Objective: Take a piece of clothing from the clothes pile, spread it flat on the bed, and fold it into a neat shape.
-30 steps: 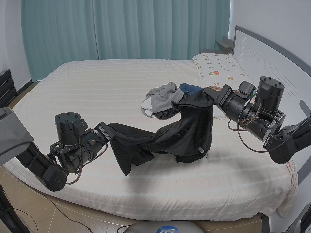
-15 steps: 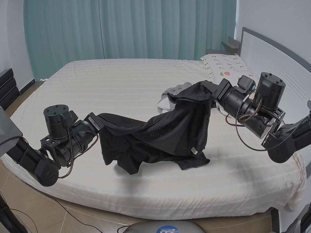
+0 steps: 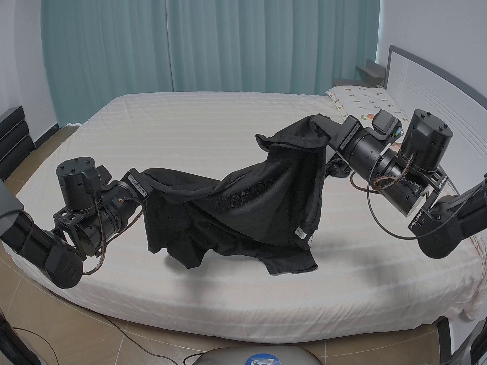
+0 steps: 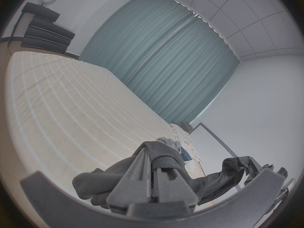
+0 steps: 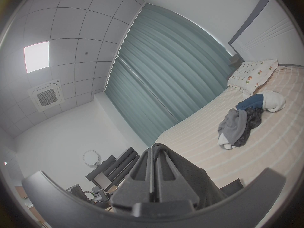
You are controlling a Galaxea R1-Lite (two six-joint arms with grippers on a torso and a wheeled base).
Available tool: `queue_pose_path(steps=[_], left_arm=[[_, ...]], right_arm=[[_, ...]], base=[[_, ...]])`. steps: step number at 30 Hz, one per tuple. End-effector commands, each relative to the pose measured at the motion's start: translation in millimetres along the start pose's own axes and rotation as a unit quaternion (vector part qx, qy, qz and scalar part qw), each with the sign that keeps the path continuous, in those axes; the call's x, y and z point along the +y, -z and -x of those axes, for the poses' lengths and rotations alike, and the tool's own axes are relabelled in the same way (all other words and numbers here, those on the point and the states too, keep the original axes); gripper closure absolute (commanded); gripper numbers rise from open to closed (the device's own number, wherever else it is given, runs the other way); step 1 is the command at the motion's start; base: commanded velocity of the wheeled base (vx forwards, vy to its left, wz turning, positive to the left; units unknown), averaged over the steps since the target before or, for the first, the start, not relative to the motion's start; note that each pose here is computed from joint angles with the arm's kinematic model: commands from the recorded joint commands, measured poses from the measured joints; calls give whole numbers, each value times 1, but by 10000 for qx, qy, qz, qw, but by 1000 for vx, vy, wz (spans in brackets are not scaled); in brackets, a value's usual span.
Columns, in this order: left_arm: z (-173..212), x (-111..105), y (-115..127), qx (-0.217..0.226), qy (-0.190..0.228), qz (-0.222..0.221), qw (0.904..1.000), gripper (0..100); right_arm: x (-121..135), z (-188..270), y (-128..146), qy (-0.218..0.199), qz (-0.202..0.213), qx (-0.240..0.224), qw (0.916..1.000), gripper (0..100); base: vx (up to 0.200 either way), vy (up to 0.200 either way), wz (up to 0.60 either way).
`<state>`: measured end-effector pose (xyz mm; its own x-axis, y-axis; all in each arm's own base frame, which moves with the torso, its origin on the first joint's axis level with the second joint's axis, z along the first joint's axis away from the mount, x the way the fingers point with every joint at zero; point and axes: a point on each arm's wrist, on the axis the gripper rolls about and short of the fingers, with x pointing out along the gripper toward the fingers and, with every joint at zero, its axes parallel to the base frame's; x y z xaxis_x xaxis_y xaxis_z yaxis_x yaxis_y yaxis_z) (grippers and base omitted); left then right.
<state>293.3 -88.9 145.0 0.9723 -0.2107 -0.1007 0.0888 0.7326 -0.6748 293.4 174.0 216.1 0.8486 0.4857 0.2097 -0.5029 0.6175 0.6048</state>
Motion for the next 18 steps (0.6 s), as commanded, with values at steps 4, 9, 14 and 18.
queue_pose_path(steps=[4,9,14,18], left_arm=[[3,-1,-2,-30,13,-2,10000,100],[3,0,-3,-40,2,0,10000,100],[3,0,-2,-29,-8,-2,10000,100],[3,0,-2,-29,-8,-2,10000,100]], right_arm=[[4,0,1,-70,-8,-6,10000,100],[5,-1,0,-94,-8,-36,9999,100],[5,-1,0,-100,-8,-32,9999,100],[4,-1,0,-95,-16,-25,10000,100]], base=[[0,200,0],[0,200,0],[0,200,0],[0,200,0]])
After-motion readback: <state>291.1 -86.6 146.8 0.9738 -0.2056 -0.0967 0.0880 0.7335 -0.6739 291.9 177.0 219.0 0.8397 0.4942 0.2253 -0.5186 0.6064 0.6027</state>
